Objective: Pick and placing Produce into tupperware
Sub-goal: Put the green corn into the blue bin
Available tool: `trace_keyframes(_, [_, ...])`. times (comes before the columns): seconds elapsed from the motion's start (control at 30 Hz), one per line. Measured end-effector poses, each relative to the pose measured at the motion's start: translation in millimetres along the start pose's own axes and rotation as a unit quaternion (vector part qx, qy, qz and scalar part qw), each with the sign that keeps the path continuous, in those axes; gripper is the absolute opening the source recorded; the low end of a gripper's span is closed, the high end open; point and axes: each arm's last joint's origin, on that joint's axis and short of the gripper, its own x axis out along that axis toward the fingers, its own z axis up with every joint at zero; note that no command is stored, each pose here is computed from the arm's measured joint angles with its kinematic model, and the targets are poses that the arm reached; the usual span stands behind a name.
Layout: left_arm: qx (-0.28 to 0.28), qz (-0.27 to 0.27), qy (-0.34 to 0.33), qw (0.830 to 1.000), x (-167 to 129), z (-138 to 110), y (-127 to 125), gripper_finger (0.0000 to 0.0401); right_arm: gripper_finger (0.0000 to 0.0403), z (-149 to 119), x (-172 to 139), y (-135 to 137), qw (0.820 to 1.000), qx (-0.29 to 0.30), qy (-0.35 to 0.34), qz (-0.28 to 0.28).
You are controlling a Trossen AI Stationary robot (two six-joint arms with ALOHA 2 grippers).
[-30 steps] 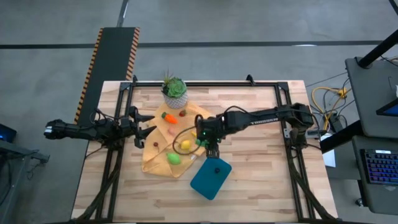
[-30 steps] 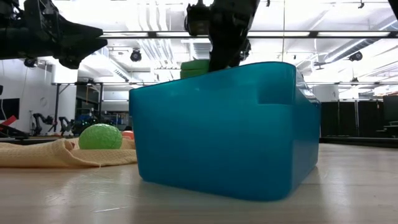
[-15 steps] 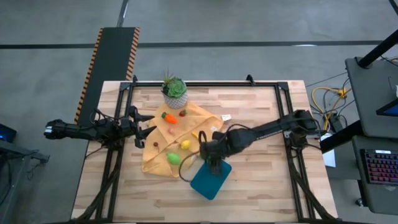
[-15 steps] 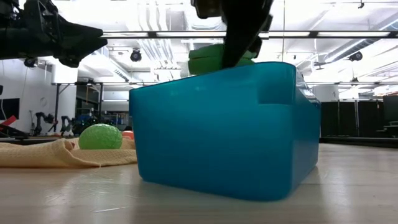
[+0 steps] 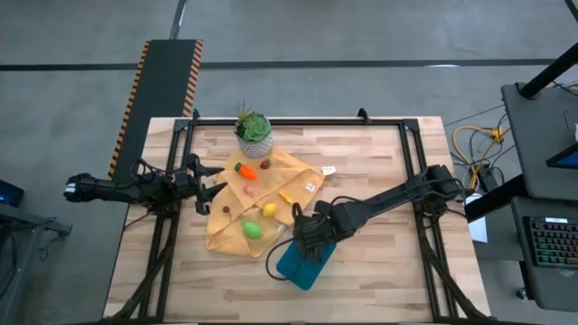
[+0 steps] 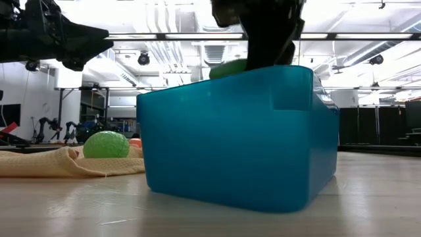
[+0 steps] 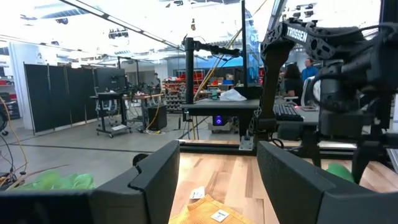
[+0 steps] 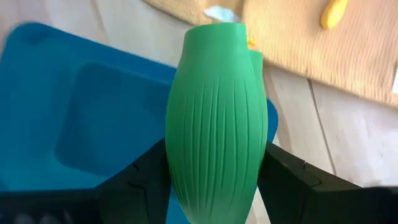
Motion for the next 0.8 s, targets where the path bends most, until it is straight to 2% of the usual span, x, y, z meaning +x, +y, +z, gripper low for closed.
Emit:
trace_keyframes(0.5, [-0.001, 0.000, 0.001, 1.000, 0, 0, 0, 0.0202, 0.0183, -29, 26, -2, 0.997, 0.050, 0.047, -0.026])
trace_keyframes(0.8, [-0.001, 0.000, 0.000, 1.000, 0, 0, 0, 0.0202, 0.0191, -30, 31, -2, 0.998, 0.049, 0.038, -0.020])
